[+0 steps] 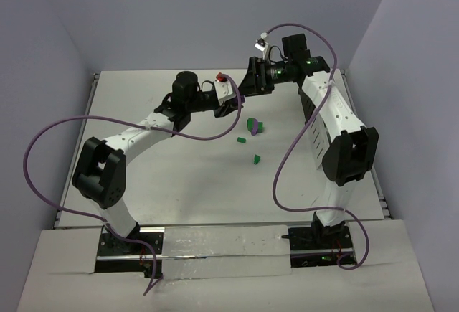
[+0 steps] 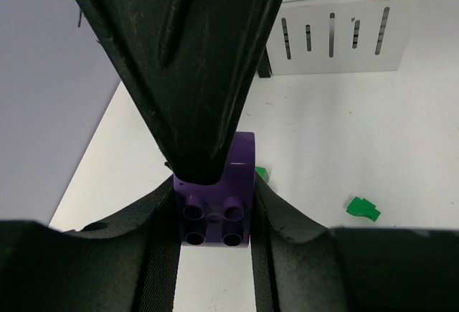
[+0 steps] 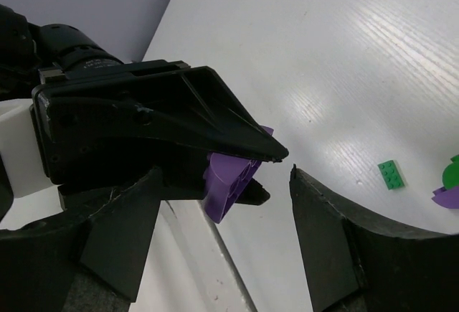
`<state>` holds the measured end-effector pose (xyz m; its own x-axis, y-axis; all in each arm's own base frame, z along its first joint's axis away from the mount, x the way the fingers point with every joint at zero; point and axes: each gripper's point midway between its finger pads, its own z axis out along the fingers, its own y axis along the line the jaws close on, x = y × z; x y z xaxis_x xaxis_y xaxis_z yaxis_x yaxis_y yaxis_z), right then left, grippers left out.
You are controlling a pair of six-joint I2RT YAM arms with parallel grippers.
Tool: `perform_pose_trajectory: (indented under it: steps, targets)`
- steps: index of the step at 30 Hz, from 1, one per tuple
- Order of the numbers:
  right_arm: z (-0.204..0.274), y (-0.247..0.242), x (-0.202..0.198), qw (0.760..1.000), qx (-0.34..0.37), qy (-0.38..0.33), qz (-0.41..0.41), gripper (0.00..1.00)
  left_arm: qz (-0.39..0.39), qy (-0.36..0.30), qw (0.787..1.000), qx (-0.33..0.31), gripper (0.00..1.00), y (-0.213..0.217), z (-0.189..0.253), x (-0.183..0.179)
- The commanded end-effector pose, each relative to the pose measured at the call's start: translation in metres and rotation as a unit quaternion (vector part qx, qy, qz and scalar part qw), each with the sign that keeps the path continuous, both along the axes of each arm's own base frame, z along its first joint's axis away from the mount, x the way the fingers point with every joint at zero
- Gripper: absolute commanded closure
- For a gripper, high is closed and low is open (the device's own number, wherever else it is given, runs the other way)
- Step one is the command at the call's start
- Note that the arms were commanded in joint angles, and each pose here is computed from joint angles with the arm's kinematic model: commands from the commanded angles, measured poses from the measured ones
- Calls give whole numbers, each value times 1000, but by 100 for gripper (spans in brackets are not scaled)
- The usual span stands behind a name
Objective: Sort the legos into containers by color
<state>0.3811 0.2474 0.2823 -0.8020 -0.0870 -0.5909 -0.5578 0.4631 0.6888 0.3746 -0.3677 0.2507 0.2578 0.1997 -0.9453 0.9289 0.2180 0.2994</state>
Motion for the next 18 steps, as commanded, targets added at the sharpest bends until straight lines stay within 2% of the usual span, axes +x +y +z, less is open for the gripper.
perform_pose_trajectory:
  steps: [1, 10, 13, 16, 18]
  targets:
    - [13, 3, -10, 999, -12, -36, 1, 23, -12, -25, 999, -25, 100, -4, 30, -5]
    - [0, 16, -11, 999, -25, -29, 2, 26, -5, -27, 999, -27, 100, -5, 33, 1]
    - [-3, 17, -13, 999, -27, -24, 0, 36, 0, -28, 999, -30, 100, -6, 35, 2]
    - [-9, 18, -11, 999, -35, -21, -7, 55, 8, -24, 999, -35, 99, -5, 36, 5]
    - [-12, 16, -10, 999, -39, -19, -12, 62, 9, -24, 999, -38, 98, -6, 38, 6]
